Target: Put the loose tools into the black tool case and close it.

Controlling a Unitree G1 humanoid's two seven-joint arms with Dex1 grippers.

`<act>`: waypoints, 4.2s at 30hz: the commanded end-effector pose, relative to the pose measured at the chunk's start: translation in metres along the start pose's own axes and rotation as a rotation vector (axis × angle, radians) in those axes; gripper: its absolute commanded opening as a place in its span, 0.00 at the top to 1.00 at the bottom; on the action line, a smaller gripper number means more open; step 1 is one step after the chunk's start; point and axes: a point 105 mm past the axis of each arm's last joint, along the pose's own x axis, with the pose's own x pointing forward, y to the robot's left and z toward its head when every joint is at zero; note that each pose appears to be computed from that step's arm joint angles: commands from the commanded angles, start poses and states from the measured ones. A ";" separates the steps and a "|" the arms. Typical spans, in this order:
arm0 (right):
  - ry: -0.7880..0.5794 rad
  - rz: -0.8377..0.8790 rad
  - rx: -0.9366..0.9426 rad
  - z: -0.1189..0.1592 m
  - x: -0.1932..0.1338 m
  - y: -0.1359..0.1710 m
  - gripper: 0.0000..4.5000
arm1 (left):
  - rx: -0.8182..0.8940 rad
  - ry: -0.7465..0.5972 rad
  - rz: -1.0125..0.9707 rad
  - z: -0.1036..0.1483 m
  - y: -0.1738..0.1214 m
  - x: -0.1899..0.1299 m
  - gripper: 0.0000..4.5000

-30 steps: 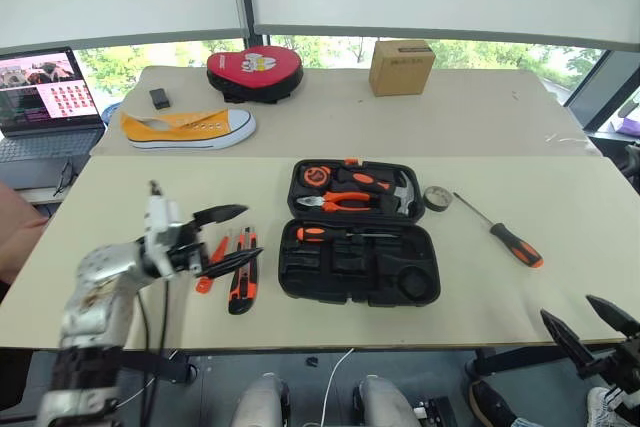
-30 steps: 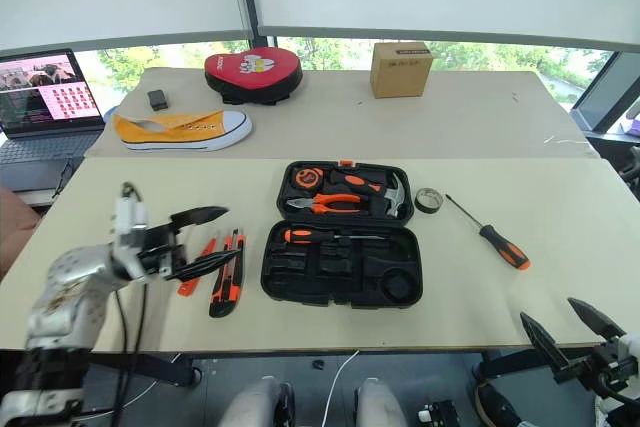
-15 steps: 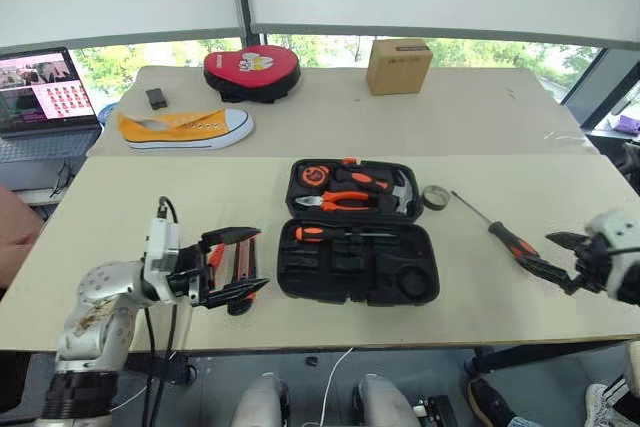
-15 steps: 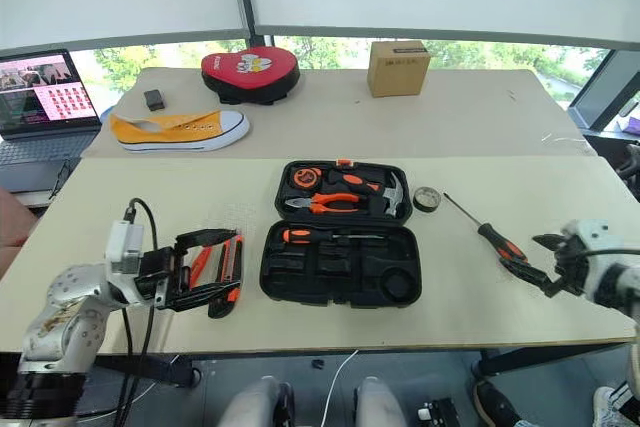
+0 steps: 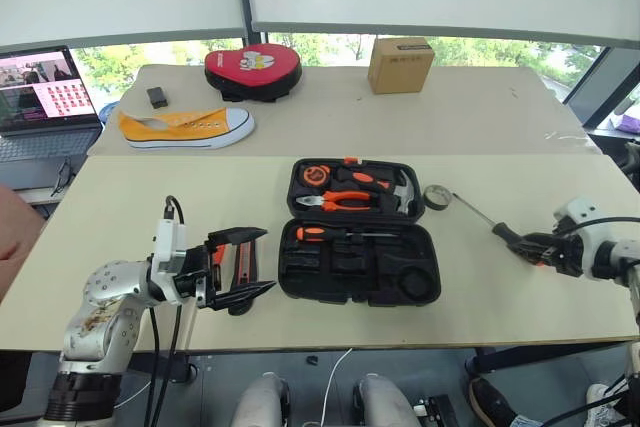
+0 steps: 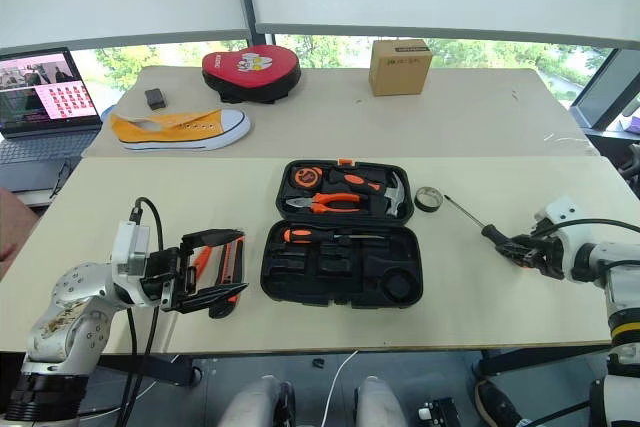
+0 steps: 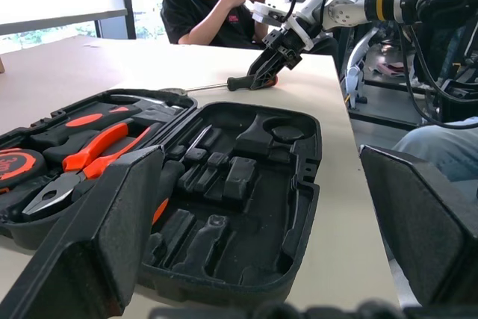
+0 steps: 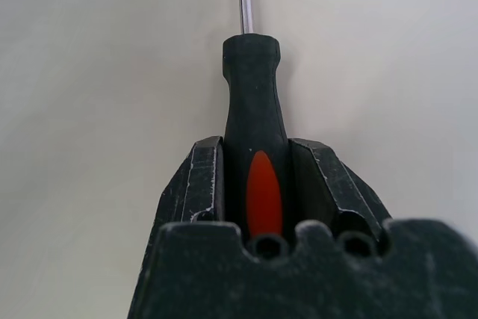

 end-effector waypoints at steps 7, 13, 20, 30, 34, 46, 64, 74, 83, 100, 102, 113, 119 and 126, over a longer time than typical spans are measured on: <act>-0.439 0.113 -0.352 0.120 -0.029 0.030 0.78 | 0.016 -0.042 0.090 0.013 0.010 -0.012 0.00; -0.319 0.531 -0.478 0.140 0.008 0.131 0.78 | 0.009 0.035 0.127 -0.003 0.008 -0.026 0.00; -0.146 0.577 -0.562 0.115 0.037 0.156 0.78 | 0.013 0.046 0.132 -0.005 0.000 -0.023 0.00; -0.069 0.557 -0.686 0.103 0.048 0.147 0.78 | 0.024 0.050 0.128 -0.004 -0.002 -0.018 0.00; -0.133 0.568 -0.718 0.111 0.045 0.148 0.42 | 0.027 0.052 0.134 -0.003 -0.001 -0.018 0.00; -0.552 0.641 -0.452 0.153 0.019 0.139 0.04 | 0.019 0.052 0.161 -0.006 0.000 -0.020 0.00; -0.439 0.630 -0.720 0.131 0.063 0.175 0.99 | 0.025 0.061 0.150 -0.006 0.003 -0.018 0.00; -0.417 0.727 -0.713 0.123 0.054 0.191 0.99 | 0.027 0.059 0.158 -0.007 0.003 -0.018 0.00; -0.481 0.677 -0.631 0.137 0.054 0.191 0.99 | 0.025 0.062 0.163 -0.009 0.002 -0.018 0.00; -0.302 0.689 -0.561 0.104 0.091 0.199 0.99 | 0.032 0.082 0.170 -0.009 0.004 -0.022 0.00; -0.283 0.695 -0.574 0.102 0.094 0.203 0.99 | 0.031 0.086 0.173 -0.009 0.004 -0.022 0.00; -0.677 0.724 -0.413 0.139 0.020 0.181 0.83 | -0.052 0.174 0.540 -0.010 0.012 -0.096 0.00; -0.750 0.618 -0.415 0.110 -0.019 0.158 0.38 | -0.197 0.417 0.895 -0.029 -0.002 -0.184 0.00; -0.711 0.535 -0.346 0.069 -0.034 0.145 0.01 | -0.308 0.495 1.043 -0.030 -0.027 -0.223 0.00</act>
